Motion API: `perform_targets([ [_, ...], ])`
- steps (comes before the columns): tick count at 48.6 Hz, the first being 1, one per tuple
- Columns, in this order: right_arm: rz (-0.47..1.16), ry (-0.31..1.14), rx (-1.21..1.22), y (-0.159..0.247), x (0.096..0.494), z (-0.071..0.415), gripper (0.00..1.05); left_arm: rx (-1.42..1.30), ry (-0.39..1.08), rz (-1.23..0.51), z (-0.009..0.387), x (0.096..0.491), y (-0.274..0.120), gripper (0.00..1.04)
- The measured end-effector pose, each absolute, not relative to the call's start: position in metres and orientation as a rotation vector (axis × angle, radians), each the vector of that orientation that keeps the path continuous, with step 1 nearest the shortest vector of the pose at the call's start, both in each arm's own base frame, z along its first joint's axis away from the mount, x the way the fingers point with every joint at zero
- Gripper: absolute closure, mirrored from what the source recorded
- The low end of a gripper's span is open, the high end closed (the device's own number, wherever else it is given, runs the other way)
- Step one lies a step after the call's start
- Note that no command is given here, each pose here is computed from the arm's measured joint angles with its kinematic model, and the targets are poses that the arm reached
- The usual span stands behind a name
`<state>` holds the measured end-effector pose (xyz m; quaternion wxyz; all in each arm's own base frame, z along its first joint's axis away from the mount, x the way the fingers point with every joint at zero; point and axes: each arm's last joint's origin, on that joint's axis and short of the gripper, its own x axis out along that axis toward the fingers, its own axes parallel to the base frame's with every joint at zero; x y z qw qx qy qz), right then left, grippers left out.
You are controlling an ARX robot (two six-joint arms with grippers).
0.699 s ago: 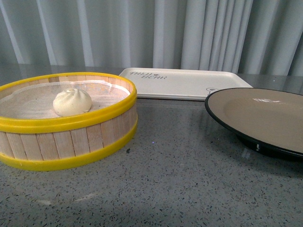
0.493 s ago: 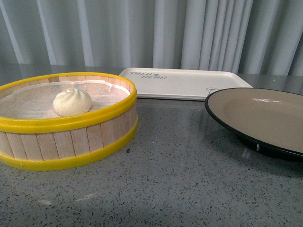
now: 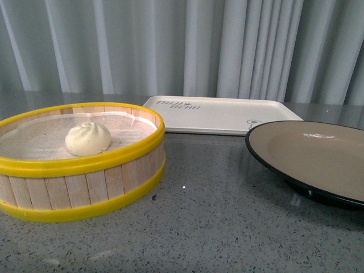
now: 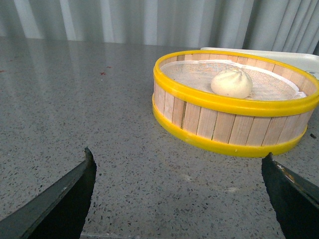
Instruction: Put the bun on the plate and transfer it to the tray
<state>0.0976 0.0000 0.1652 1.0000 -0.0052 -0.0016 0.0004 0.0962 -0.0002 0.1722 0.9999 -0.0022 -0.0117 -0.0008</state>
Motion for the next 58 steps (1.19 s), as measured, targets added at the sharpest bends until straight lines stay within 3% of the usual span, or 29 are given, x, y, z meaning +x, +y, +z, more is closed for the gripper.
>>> perform_targets([
  [16, 0.001, -0.003, -0.01, 0.0, 0.098, 0.165, 0.08, -0.005, -0.023, 0.0, 0.172, 0.096, 0.0, 0.07],
  [22, 0.0, -0.003, -0.01, 0.0, 0.098, 0.165, 0.08, -0.206, -0.07, 0.204, 0.181, 0.106, 0.0, 0.07],
  [33, 0.001, -0.003, -0.01, 0.0, 0.098, 0.165, 0.08, -0.267, -0.271, -0.017, 0.255, 0.159, 0.004, 0.07],
  [47, 0.001, -0.003, -0.01, 0.0, 0.098, 0.165, 0.08, -0.077, -0.047, -0.403, 0.275, 0.245, -0.016, 0.07],
  [58, 0.001, -0.003, -0.01, 0.0, 0.098, 0.165, 0.08, -0.021, 0.136, -0.447, 0.289, 0.287, -0.029, 0.07],
])
